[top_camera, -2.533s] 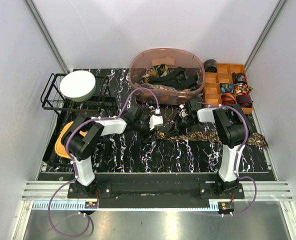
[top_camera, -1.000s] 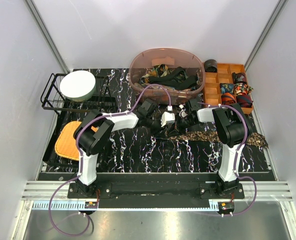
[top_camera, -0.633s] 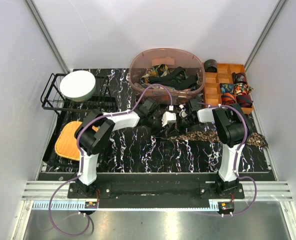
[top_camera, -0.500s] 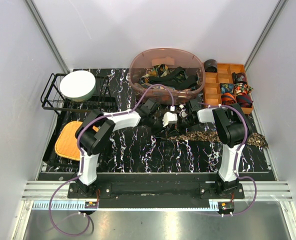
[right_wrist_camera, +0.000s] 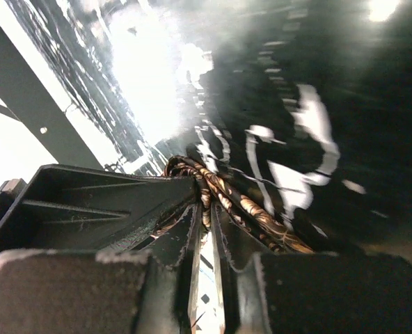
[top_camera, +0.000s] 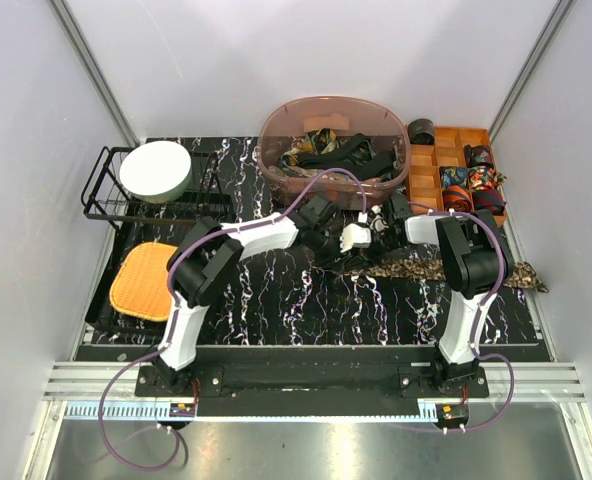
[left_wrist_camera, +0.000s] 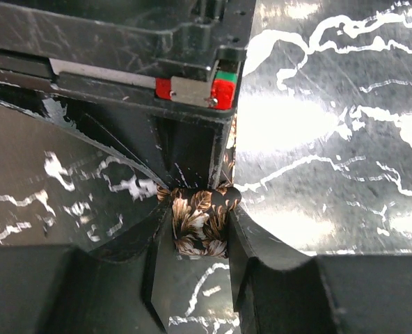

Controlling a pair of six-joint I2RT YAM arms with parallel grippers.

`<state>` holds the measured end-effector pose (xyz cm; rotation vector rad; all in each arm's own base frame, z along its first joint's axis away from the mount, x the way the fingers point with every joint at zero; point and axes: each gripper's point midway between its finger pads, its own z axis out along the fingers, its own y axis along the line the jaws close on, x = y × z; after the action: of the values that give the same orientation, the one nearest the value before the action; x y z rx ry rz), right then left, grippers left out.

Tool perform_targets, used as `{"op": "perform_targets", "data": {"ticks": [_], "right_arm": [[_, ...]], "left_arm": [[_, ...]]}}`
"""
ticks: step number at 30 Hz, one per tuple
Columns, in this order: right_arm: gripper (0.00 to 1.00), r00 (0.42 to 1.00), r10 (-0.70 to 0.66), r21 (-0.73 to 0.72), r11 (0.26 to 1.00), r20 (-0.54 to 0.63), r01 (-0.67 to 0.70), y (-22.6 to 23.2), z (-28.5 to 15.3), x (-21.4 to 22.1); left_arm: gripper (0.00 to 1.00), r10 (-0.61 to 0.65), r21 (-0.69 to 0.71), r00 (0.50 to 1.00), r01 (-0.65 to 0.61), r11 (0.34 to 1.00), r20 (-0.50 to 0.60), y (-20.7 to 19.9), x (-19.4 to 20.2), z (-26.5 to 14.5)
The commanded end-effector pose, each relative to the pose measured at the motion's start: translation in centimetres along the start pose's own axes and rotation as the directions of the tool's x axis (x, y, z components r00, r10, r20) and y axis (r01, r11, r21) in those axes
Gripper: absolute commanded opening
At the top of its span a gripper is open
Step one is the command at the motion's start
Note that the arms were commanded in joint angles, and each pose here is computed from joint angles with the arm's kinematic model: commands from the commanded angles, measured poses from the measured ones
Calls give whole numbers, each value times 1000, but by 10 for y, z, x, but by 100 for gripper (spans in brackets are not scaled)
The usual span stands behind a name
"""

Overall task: Roll the ties
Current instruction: Roll the tie at the center of the board.

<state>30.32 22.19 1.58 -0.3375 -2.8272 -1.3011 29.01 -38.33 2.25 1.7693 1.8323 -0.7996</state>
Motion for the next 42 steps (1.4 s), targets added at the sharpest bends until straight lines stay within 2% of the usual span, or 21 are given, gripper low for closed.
{"op": "perform_targets", "data": {"ticks": [1, 8, 14, 17, 22, 26, 28, 29, 31, 35, 42], "right_arm": [[17, 999, -34, -74, 997, 21, 36, 26, -23, -4], [22, 999, -4, -95, 995, 40, 7, 19, -36, -17], [17, 999, -1, -102, 995, 38, 5, 15, -34, -19], [18, 998, -9, -138, 990, 62, 17, 18, -39, -20], [26, 997, -40, -202, 978, 66, 53, 25, -48, -15], [38, 992, -103, -246, 962, 69, 117, 26, -49, -10], [43, 996, -77, -287, 954, 43, 86, 26, -47, -2], [43, 991, -108, -308, 943, 74, 126, 30, -46, -7], [43, 995, -78, -330, 939, 63, 94, 29, -42, -5], [42, 991, -102, -368, 921, 84, 126, 37, -35, -10], [39, 990, -134, -377, 915, 50, 143, 43, -13, 2]], "left_arm": [[17, -107, 56, 927, 136, 989, -359, -32, 108, 21], [13, -92, 66, 909, 129, 989, -406, -31, 108, 28], [11, -63, 87, 891, 114, 990, -450, -32, 108, 25], [11, -51, 97, 884, 108, 989, -464, -34, 107, 22], [11, -23, 121, 873, 94, 988, -488, -36, 101, 17], [11, -26, 149, 855, 120, 982, -518, -41, 101, 12], [11, -25, 157, 849, 127, 979, -528, -44, 100, 8], [11, -30, 159, 846, 135, 978, -533, -45, 101, 6], [11, -25, 175, 840, 141, 974, -542, -49, 101, 2], [11, -15, 200, 835, 150, 968, -550, -56, 100, -5], [11, -9, 227, 829, 164, 960, -560, -63, 101, -11]]}}
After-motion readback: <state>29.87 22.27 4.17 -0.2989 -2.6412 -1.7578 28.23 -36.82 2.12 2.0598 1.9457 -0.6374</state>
